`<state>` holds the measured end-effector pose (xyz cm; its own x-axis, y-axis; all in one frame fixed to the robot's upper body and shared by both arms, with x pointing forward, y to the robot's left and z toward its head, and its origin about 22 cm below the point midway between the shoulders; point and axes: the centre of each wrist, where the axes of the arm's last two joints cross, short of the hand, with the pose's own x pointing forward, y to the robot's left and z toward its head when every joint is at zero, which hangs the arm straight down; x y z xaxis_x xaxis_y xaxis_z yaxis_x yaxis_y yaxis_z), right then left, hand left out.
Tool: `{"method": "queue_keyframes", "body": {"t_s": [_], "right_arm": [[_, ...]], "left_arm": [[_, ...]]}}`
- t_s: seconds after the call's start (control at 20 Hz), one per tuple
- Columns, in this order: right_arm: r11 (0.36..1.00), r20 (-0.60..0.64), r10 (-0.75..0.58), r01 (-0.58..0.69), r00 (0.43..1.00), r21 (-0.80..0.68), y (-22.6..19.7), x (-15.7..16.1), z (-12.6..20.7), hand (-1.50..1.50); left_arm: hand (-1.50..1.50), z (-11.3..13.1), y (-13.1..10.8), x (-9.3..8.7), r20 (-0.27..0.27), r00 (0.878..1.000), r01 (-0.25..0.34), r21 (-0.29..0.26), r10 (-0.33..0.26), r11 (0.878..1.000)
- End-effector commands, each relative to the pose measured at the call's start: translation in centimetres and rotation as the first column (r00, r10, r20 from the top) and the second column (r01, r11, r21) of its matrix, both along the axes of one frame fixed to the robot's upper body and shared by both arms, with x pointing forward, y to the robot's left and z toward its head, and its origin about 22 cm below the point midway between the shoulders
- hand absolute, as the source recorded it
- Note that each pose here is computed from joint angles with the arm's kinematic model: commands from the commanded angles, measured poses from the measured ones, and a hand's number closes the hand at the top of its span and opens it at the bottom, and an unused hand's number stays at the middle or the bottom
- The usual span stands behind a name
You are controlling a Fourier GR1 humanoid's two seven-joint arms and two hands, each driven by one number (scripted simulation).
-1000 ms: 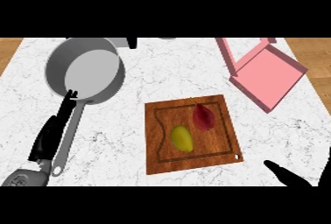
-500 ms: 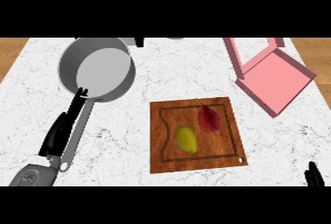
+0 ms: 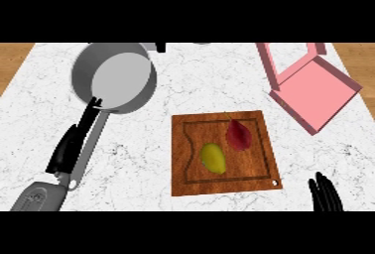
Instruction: Pick the pear from the cutting board and place it in the cardboard box
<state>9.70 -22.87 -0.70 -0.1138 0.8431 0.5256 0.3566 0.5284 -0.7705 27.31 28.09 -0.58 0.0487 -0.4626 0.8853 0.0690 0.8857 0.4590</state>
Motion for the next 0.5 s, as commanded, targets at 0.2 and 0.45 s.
{"method": "queue_keyframes", "body": {"t_s": [0.2, 0.45], "right_arm": [[0.994, -0.152, -0.088, 0.078, 0.984, -0.074, 3.5, 2.5, 3.7, -1.50], [0.996, -0.216, -0.087, 0.079, 0.973, -0.048, 4.6, 6.8, 2.7, -1.50]], "left_arm": [[0.00, 0.0, -1.1, 1.1, -0.005, 1.000, 0.010, 0.001, -0.010, 1.000], [0.00, 1.2, -0.5, 0.9, 0.013, 1.000, 0.006, 0.003, -0.006, 1.000]]}}
